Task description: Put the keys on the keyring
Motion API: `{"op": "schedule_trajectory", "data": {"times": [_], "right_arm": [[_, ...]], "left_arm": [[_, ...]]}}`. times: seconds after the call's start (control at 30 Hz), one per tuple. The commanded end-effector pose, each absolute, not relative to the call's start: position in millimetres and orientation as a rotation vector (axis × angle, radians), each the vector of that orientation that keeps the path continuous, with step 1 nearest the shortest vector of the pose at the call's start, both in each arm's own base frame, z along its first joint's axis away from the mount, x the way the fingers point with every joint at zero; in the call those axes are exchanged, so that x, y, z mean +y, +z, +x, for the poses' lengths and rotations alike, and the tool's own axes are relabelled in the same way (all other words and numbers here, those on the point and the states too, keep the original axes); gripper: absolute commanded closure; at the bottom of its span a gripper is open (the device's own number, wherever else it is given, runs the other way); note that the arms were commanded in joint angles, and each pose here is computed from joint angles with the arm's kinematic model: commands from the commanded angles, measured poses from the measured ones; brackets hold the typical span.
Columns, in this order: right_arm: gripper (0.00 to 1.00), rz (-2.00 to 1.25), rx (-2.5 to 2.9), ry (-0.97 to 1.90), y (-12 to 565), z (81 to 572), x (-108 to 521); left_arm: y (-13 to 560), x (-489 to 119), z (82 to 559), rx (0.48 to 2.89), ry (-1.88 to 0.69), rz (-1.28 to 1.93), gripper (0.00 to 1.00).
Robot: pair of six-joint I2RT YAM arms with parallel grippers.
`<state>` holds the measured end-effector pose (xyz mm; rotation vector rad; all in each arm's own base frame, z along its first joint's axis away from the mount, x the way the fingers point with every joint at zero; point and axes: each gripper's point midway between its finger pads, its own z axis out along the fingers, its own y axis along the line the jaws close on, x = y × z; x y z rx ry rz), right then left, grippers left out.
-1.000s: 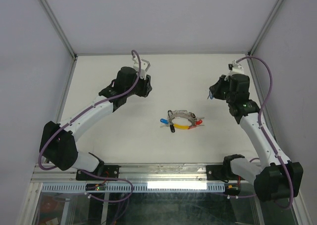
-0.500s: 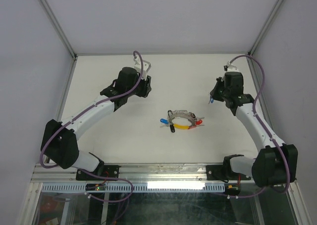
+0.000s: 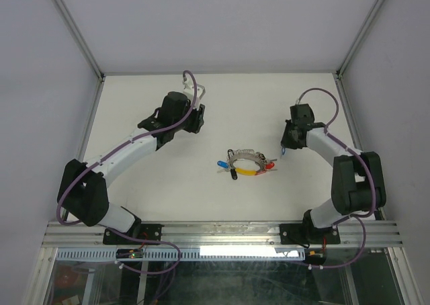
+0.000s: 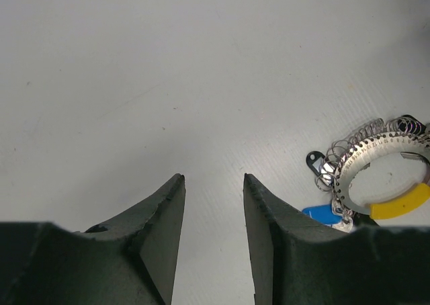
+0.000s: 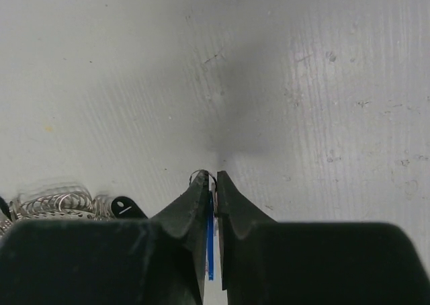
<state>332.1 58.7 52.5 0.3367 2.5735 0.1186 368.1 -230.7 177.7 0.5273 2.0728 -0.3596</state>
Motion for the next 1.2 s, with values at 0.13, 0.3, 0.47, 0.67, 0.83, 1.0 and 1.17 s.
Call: {"op": "schedule_trajectory", "data": {"times": [0.13, 0.3, 0.47, 0.67, 0.83, 1.0, 1.17], "right_arm": [[0.82, 0.355, 2.584, 0.13, 36, 334, 61], [0.76, 0.363, 2.581, 0.127, 33, 331, 60], [0.67, 0.365, 2.483, 0.135, 52, 333, 56], [0.59, 0.433, 2.391, 0.094, 73, 333, 45], [0.47, 0.396, 2.335, 0.19, 90, 327, 53], [0.47, 0.374, 2.306, 0.227, 99, 319, 55], [0.47, 0.359, 2.294, 0.263, 106, 313, 59]], "left_arm": [[197, -227, 374, 2.015, -0.34, 0.507, 0.6], [192, -231, 371, 2.022, -0.357, 0.542, 0.61], [190, -249, 359, 1.988, -0.346, 0.646, 0.58], [176, -299, 317, 1.927, -0.385, 0.854, 0.55], [172, -346, 276, 1.869, -0.567, 1.008, 0.5], [157, -386, 248, 1.833, -0.68, 1.093, 0.45], [127, -420, 227, 1.794, -0.676, 1.269, 0.46]]}}
